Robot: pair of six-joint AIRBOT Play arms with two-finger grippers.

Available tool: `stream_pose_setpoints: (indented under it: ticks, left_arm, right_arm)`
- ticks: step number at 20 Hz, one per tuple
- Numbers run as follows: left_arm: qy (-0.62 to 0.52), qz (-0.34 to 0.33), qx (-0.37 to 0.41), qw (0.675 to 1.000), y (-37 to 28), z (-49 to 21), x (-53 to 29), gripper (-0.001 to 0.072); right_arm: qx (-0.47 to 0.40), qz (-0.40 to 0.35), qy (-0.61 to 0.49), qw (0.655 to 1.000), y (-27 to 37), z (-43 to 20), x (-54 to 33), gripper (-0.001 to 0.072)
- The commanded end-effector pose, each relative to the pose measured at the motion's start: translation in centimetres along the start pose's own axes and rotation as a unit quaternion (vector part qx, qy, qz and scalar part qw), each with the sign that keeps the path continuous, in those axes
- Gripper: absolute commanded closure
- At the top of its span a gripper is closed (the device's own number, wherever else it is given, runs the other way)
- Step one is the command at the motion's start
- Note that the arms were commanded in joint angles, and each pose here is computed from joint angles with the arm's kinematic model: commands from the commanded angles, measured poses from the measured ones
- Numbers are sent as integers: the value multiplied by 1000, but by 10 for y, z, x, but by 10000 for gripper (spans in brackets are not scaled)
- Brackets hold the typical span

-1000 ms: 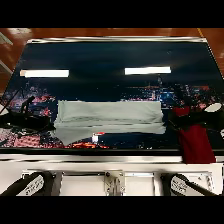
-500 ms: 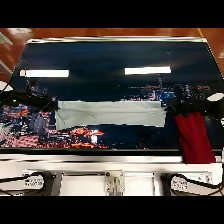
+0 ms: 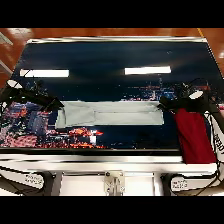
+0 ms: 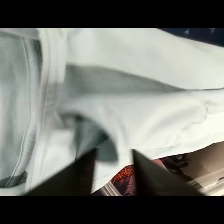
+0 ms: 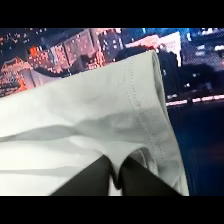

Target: Fold the shirts.

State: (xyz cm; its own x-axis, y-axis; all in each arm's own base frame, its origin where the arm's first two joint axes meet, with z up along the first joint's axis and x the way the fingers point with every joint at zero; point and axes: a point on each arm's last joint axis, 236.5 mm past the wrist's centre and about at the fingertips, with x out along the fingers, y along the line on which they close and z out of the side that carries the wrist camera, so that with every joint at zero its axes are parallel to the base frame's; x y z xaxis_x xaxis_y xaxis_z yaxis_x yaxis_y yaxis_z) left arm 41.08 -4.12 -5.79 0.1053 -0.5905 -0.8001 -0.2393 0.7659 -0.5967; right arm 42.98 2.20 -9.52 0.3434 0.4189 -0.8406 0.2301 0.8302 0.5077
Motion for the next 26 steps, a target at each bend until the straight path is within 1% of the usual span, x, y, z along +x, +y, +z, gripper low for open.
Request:
stream_pose_setpoints:
  ticks: [1,2,3,4,5,7,9,11,14,15,17,18,19,20,22,23,24,25,26]
  left_arm:
    - [9,-5,-7,1000,1,1,1,231]
    - [10,-7,-3,1000,-1,1,-4,230]
    - [11,-9,0,1000,-4,3,-10,231]
    - [12,-12,4,1000,-7,3,-16,231]
    - [14,-14,11,1000,-11,4,-22,232]
    - [9,-14,25,1000,-21,5,-30,232]
    - [2,-15,36,999,-30,6,-35,232]
    - [0,-17,45,999,-38,4,-37,232]
    - [0,-22,61,998,-53,0,-35,232]
    - [1,-33,72,997,-61,-1,-34,233]
    - [0,-66,90,994,-82,-2,-32,236]
    - [-4,-80,93,992,-92,-2,-31,239]
    - [-8,-91,94,991,-100,-1,-29,242]
    - [-13,-97,97,990,-108,1,-27,283]
    - [-22,-104,108,989,-124,3,-17,450]
    - [-25,-103,117,987,-133,2,-9,578]
    - [-28,-101,131,986,-146,0,1,653]
    - [-30,-100,143,984,-160,-4,12,671]
    - [-30,-100,160,982,-176,-11,27,671]
  right_arm:
    - [-19,0,4,1000,1,-2,-1,230]
    - [-27,1,3,1000,0,-1,-10,207]
    - [-29,-3,-2,1000,-5,2,-21,207]
    - [-26,-10,-8,1000,-12,4,-31,179]
    - [-10,-15,-14,1000,-21,7,-38,28]
    - [24,-14,-3,1000,-37,4,-39,25]
    - [44,0,36,998,-40,-12,-24,24]
    - [68,30,63,995,-31,-23,-4,25]
    - [74,60,84,992,-12,-32,20,34]
    - [73,63,91,991,-8,-36,26,86]
    - [63,61,85,992,-3,-35,29,490]
    - [56,63,76,994,-1,-30,26,611]
    - [43,71,64,994,4,-25,21,651]
    - [24,84,48,995,14,-18,12,651]
    - [-12,103,17,994,36,-6,-14,652]
    - [-27,109,1,994,48,-2,-31,652]
    - [-43,114,-13,992,60,1,-48,652]
    - [-60,118,-34,991,73,4,-69,652]
    - [-73,123,-48,988,86,4,-89,652]
